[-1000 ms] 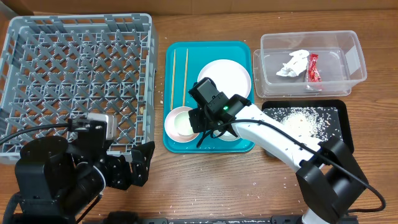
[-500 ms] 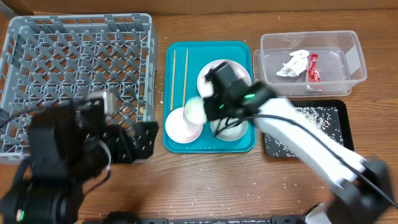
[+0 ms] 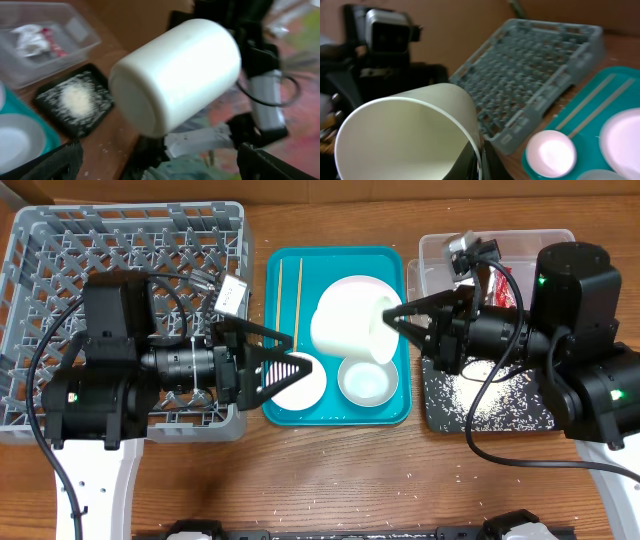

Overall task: Sort waste into correct bins and load items into the dishwasher
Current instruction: 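Hand the white cup from the right gripper to the left gripper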

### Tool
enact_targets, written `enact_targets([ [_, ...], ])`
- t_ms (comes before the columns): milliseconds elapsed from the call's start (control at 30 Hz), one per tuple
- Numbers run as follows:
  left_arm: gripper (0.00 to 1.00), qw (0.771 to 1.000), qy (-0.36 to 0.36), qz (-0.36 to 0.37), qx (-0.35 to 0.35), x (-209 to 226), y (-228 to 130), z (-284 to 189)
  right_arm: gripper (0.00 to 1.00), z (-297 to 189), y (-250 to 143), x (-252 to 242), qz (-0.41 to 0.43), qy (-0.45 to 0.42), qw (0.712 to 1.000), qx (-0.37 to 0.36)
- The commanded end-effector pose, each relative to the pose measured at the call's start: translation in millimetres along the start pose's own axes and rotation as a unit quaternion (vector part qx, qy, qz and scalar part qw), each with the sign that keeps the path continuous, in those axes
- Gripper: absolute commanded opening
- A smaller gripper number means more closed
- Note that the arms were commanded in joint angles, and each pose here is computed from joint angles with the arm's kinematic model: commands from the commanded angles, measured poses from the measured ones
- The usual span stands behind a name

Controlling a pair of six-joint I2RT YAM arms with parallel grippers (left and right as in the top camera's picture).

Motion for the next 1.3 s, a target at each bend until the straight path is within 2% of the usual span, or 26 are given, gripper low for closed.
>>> enact_targets([
  [0,1.00,0.990,-0.127,0.052,0.013,-18,0,-3,0.04,-2,3,16,-0.032,0.117,0.993,0.002],
  [133,1.00,0.990,-0.128,0.047,0.015,-18,-2,-2,0.04,-4,7,22,-0.056,0.156,0.986,-0.007],
  [267,1.00,0.989,-0.135,0.052,0.023,-20,-3,1,0.04,-3,8,23,-0.056,0.161,0.985,-0.007],
  [533,1.00,0.981,-0.159,0.103,0.047,-29,-2,15,0.04,20,5,13,-0.040,0.180,0.983,0.016],
  [633,0.97,0.981,-0.156,0.105,0.048,-29,-2,17,0.04,24,5,8,-0.033,0.180,0.983,0.020],
  [800,0.78,0.982,-0.148,0.106,0.047,-28,-1,17,0.04,26,5,6,-0.033,0.180,0.983,0.021],
  [867,0.79,0.983,-0.142,0.106,0.045,-27,-1,17,0.04,26,5,7,-0.034,0.185,0.982,0.021],
  [933,0.86,0.982,-0.143,0.118,0.043,-28,1,17,0.04,27,5,9,-0.036,0.190,0.981,0.023],
  [1100,0.86,0.980,-0.143,0.129,0.041,-28,3,18,0.04,28,5,10,-0.036,0.191,0.981,0.024],
  [1167,0.84,0.980,-0.143,0.131,0.041,-28,3,18,0.04,28,5,10,-0.036,0.191,0.981,0.023],
  [1267,0.71,0.980,-0.143,0.134,0.041,-28,3,18,0.04,28,5,10,-0.036,0.191,0.981,0.024],
])
Point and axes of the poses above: each gripper's point midway between its finger pads, its own z axis out along the fingers, its own x axis along the line the jaws close on, y = z × x, the point moved 10 cm from there along -z, back along the fingers, and after that the axes turned 6 degrees about -z, right-handed, at the moved point
